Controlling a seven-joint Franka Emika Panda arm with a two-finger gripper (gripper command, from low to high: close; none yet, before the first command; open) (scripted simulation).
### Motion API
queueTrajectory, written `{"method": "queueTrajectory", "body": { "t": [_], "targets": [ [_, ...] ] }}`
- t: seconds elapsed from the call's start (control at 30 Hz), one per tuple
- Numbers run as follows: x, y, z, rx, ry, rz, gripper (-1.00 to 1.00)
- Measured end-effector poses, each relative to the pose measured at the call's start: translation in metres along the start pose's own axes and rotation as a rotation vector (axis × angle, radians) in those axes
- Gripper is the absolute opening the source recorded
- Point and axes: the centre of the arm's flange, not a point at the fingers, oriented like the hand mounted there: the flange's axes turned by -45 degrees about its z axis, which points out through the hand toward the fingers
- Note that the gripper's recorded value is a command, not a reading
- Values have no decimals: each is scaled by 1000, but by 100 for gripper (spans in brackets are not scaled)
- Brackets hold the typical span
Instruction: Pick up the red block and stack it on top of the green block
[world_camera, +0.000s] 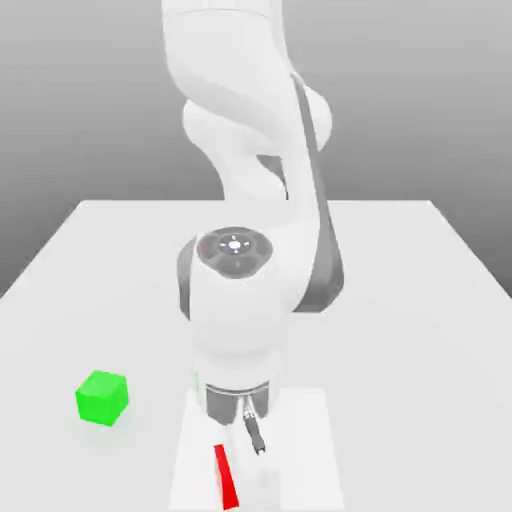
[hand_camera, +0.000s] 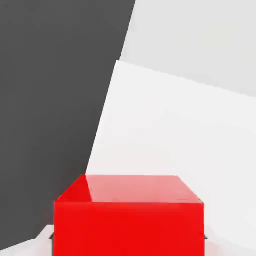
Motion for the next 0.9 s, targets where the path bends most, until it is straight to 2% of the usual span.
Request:
{"method": "queueTrajectory", "body": {
  "t": [0.1, 0.2, 0.4, 0.57, 0.77, 0.8, 0.9],
  "targets": [
    [0, 2, -33, -3, 1, -1, -100],
    [33, 28, -45, -18, 11, 18, -100],
    [113, 108, -61, -33, 15, 104, -100],
    [153, 178, -76, -12, 5, 159, -100],
    [155, 187, -28, -5, 3, 151, -100],
    [155, 188, -19, -5, 2, 150, 100],
    [155, 188, -19, -5, 3, 150, 100]
  ]
}}
